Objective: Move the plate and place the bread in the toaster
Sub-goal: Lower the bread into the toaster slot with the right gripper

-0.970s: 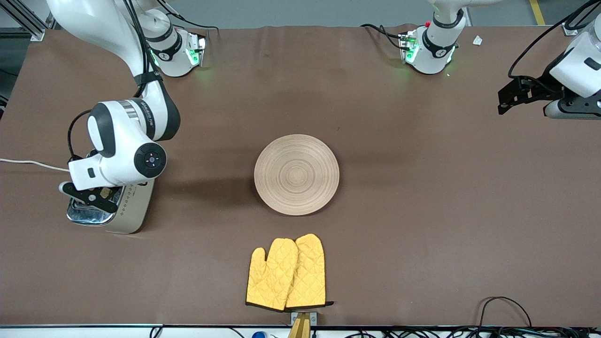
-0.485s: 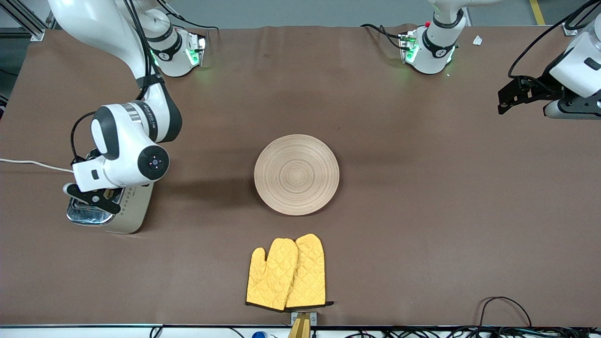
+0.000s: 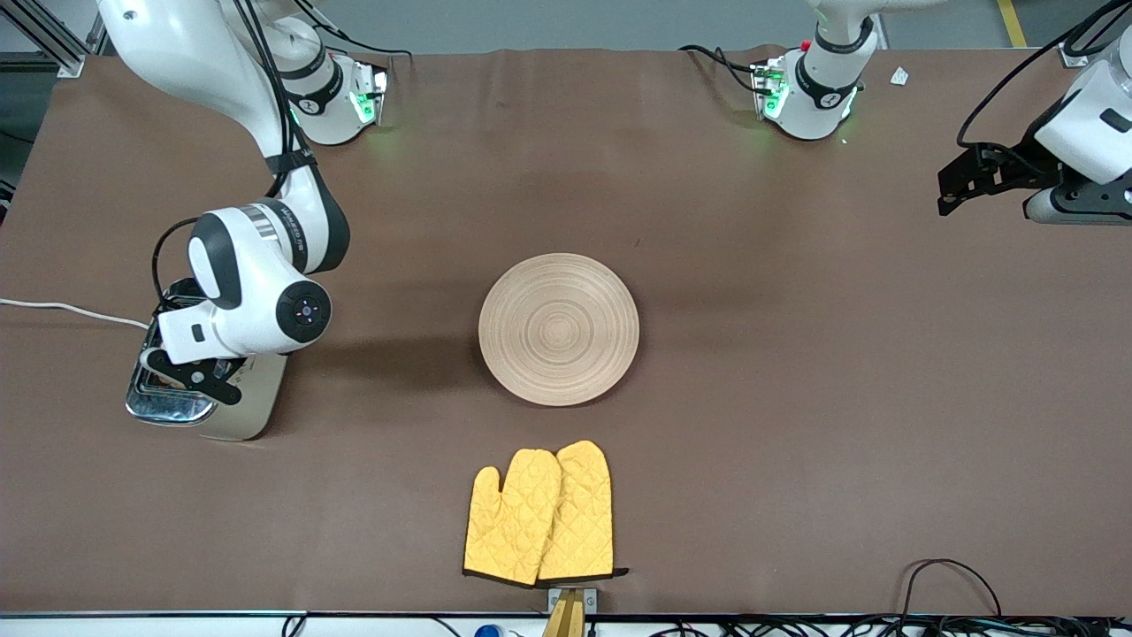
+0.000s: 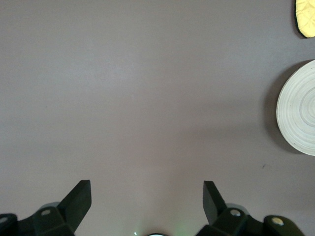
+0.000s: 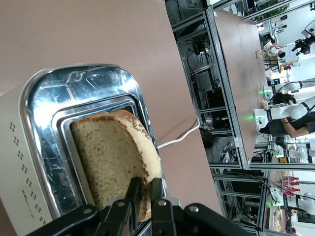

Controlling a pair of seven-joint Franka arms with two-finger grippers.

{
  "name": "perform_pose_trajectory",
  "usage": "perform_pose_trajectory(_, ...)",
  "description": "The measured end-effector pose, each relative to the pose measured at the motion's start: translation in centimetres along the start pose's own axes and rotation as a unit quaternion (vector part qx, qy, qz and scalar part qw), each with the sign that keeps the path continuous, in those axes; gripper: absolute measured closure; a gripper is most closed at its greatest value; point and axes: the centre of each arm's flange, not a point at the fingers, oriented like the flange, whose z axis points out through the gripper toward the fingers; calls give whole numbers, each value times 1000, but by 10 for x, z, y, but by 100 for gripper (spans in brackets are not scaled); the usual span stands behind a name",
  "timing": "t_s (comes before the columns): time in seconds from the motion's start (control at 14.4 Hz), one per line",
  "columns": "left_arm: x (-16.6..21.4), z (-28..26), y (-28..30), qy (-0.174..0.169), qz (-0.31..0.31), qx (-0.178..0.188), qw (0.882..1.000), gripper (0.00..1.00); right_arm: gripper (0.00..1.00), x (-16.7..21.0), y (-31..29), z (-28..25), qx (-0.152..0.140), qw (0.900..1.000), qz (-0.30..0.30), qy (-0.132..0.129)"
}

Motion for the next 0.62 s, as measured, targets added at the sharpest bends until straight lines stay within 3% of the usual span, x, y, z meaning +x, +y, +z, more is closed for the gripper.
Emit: perform_pose_trajectory(0.62, 0, 0, -8, -1, -19, -6, 1000, 0, 69, -1, -7, 2, 20, 1000, 1, -7)
